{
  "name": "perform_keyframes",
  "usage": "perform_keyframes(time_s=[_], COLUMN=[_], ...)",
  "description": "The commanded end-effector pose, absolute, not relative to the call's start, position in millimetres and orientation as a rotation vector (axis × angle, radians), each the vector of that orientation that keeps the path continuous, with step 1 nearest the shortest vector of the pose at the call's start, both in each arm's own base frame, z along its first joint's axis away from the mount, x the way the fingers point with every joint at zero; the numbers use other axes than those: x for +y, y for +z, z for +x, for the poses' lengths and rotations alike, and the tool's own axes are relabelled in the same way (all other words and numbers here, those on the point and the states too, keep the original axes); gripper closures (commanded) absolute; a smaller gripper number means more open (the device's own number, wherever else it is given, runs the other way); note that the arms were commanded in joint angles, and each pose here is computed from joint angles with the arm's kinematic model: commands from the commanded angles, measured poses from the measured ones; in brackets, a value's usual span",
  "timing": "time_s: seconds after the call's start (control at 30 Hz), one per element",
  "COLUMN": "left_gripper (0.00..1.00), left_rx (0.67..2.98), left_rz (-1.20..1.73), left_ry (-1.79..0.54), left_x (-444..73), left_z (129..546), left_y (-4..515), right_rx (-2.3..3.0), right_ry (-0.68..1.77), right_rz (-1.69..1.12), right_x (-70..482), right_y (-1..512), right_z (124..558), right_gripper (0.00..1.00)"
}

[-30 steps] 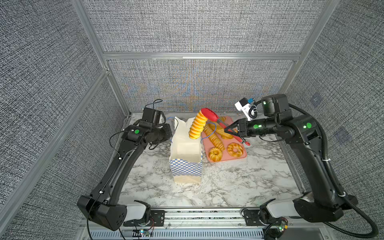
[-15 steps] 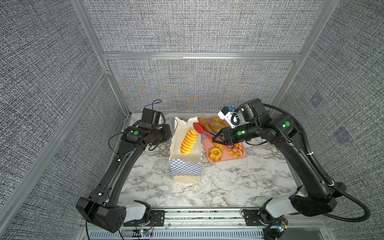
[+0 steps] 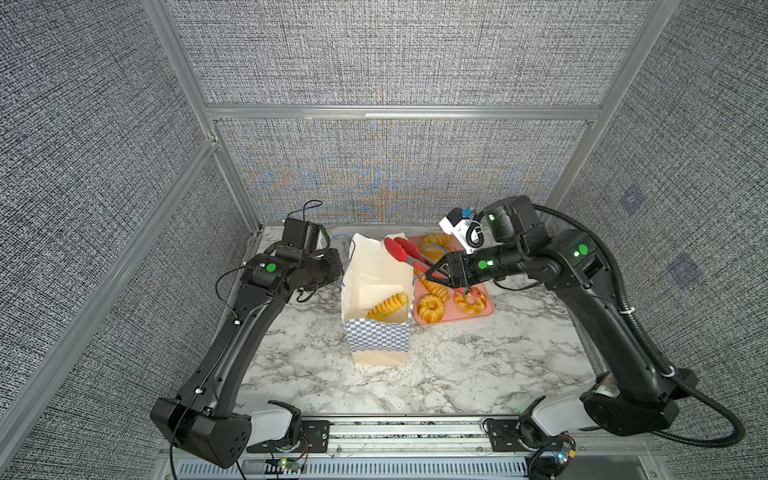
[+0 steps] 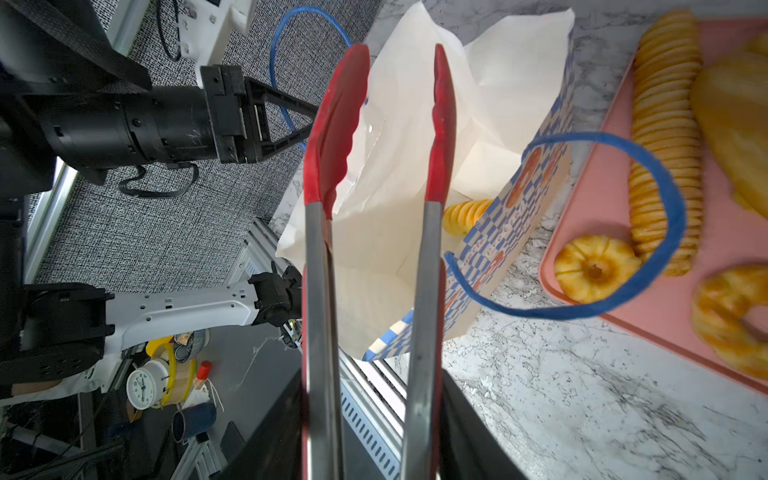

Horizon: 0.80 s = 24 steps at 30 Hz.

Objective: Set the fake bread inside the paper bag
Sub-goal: 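Move the open tongs back over the pink tray with the right gripper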

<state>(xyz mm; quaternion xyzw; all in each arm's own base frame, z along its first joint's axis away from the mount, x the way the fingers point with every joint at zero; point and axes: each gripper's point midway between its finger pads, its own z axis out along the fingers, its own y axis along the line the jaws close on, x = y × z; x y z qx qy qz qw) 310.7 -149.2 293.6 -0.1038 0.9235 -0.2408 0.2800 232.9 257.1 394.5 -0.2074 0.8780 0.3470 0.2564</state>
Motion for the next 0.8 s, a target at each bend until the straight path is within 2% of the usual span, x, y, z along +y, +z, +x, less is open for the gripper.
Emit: perform_keyframes(time_s=[0.0,0.23,0.47,0.77], left_gripper=[1.00,1.00,1.00,1.00], left_rx=[2.464,2.447,2.415,2.405], left_rz=[-0.285,-0.294,-0.325,-0.385], left_ry=[-0.628,-0.620,-0.545,-0.501], left_x=[-146,-144,-129,-117], left_z=[312,312,308,301], left_y=[295,299,306,301], right_rx=[2.291,2.220,2.215,2.355], right_ry=[0.917,0.819,0.749,0.785], right_rz=[-0.571,-0.511,-0.328,-0.058], right_x=[256,238,194,141], right_y=[412,431,435,387], right_z=[240,254,275,297], right_gripper=[0.53,0.57,0.60,0.61])
